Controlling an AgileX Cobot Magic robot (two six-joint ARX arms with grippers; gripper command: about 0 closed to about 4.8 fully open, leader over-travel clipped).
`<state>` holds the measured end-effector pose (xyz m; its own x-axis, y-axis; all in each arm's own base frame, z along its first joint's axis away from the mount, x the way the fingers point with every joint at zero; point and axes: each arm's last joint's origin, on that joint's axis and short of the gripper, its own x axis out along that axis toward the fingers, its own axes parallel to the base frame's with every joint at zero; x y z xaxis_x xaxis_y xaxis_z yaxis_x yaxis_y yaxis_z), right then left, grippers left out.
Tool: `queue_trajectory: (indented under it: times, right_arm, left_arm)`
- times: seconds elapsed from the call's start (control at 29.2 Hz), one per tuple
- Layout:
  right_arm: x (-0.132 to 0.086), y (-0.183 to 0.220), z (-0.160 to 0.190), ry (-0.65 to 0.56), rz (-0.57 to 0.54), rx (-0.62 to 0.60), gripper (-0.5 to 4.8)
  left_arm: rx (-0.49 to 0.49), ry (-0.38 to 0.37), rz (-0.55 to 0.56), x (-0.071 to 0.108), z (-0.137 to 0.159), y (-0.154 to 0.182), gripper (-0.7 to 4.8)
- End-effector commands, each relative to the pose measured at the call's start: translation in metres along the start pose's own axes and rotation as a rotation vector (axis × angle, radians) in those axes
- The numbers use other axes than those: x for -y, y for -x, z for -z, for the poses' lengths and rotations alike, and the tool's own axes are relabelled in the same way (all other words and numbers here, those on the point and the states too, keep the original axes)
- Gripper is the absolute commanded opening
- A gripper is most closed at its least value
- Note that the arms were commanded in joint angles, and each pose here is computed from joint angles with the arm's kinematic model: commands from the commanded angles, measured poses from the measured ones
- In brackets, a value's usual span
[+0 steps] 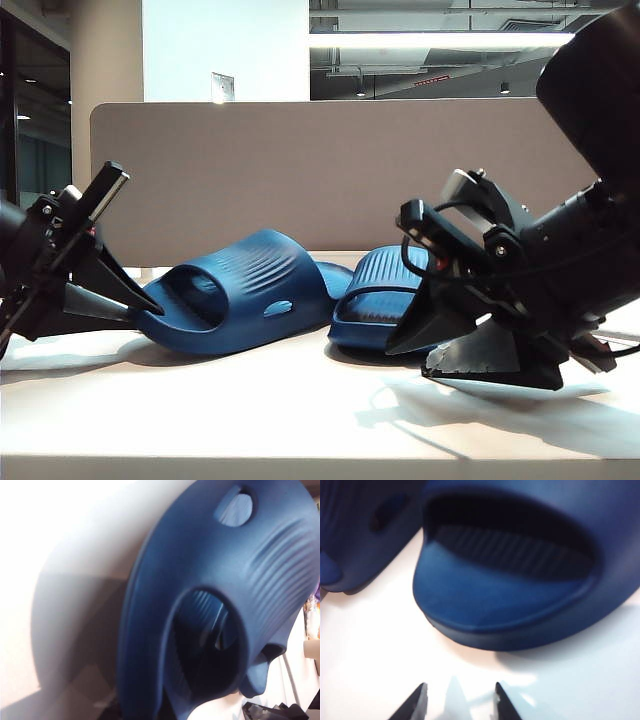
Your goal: Interlock the pair of blue slippers on the table with their fronts facing up.
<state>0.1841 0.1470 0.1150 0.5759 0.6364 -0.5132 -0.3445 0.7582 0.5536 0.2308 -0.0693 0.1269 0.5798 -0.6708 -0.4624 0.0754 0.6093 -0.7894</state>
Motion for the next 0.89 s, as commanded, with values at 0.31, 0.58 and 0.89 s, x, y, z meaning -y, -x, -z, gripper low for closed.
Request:
queue_trajectory:
  times: [0.31,0.58,0.89]
  right_arm:
    - [-0.006,0.001,-0.005,-0.087,-0.101,0.009,1.71]
    - [-0.008,0.001,-0.007,-0.155,-0.117,0.025,1.71]
    - [-0.013,0.002,-0.014,-0.253,-0.176,0.080,1.71]
  left_arm:
    - [-0.014,-0.012,0.005,-0.001,0.002,0.000,-0.06]
    - [-0.011,-0.014,0.009,0.000,0.000,0.000,-0.06]
    - [-0.014,-0.013,0.010,0.000,0.001,0.000,-0.06]
